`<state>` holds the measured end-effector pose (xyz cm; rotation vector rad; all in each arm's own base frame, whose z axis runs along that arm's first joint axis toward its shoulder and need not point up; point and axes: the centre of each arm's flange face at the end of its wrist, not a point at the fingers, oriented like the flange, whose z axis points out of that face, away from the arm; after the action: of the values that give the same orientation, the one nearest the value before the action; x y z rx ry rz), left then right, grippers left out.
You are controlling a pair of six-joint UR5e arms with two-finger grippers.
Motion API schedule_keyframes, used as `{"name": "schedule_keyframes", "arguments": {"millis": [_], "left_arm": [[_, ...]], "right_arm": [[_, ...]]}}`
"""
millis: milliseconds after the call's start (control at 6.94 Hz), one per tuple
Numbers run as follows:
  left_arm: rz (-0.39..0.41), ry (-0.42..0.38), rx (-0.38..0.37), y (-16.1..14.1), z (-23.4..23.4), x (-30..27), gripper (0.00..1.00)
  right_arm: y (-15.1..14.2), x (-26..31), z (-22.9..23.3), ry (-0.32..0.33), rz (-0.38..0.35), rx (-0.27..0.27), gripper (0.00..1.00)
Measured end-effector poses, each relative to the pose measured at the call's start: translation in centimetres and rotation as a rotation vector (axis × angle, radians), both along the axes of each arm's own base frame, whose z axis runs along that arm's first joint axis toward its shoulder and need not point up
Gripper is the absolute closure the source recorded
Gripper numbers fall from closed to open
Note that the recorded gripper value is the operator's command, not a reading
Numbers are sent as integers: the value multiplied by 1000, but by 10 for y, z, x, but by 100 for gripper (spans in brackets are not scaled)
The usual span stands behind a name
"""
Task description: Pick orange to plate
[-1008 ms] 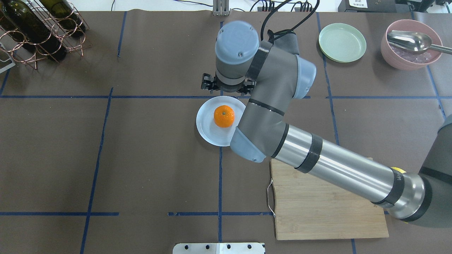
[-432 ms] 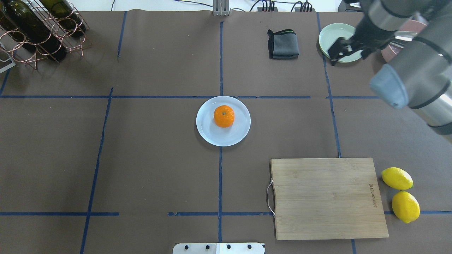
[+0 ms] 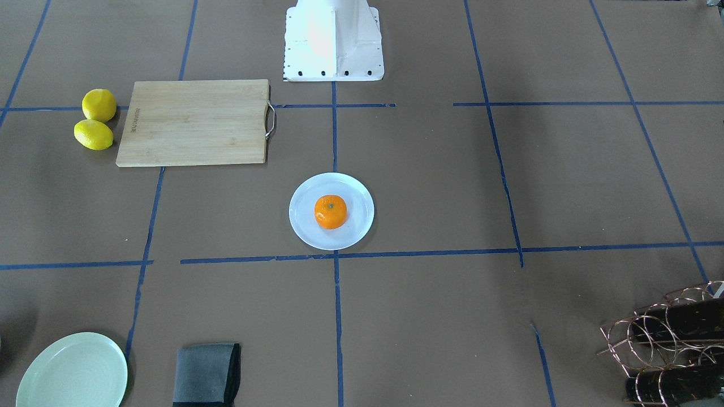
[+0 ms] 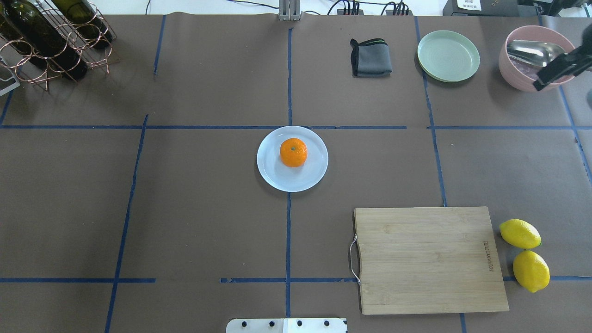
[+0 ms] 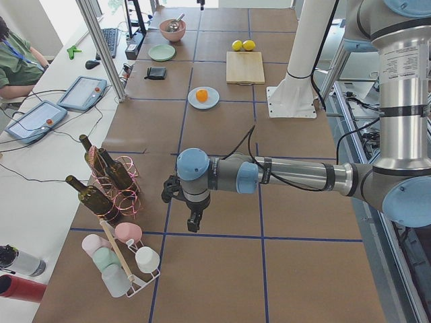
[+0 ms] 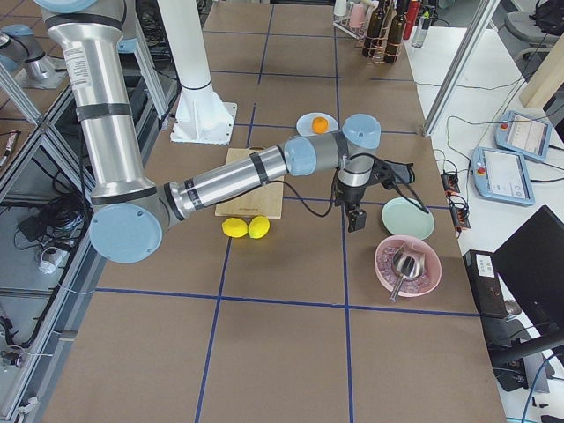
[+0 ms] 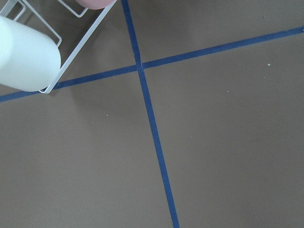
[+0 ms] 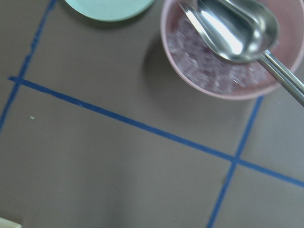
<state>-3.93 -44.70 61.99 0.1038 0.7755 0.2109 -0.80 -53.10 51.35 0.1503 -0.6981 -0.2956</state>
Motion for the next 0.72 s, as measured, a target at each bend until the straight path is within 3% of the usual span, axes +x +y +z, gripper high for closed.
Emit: {"name": "schedule_keyframes", "arguments": {"millis": [432, 720], "left_arm": [[4, -6, 4, 1, 1, -1, 0], [4, -7, -7, 6, 6, -1, 0]], "right_arm": [[102, 75, 116, 16, 74, -180, 0], [132, 84, 143, 12, 90, -239, 0]]}}
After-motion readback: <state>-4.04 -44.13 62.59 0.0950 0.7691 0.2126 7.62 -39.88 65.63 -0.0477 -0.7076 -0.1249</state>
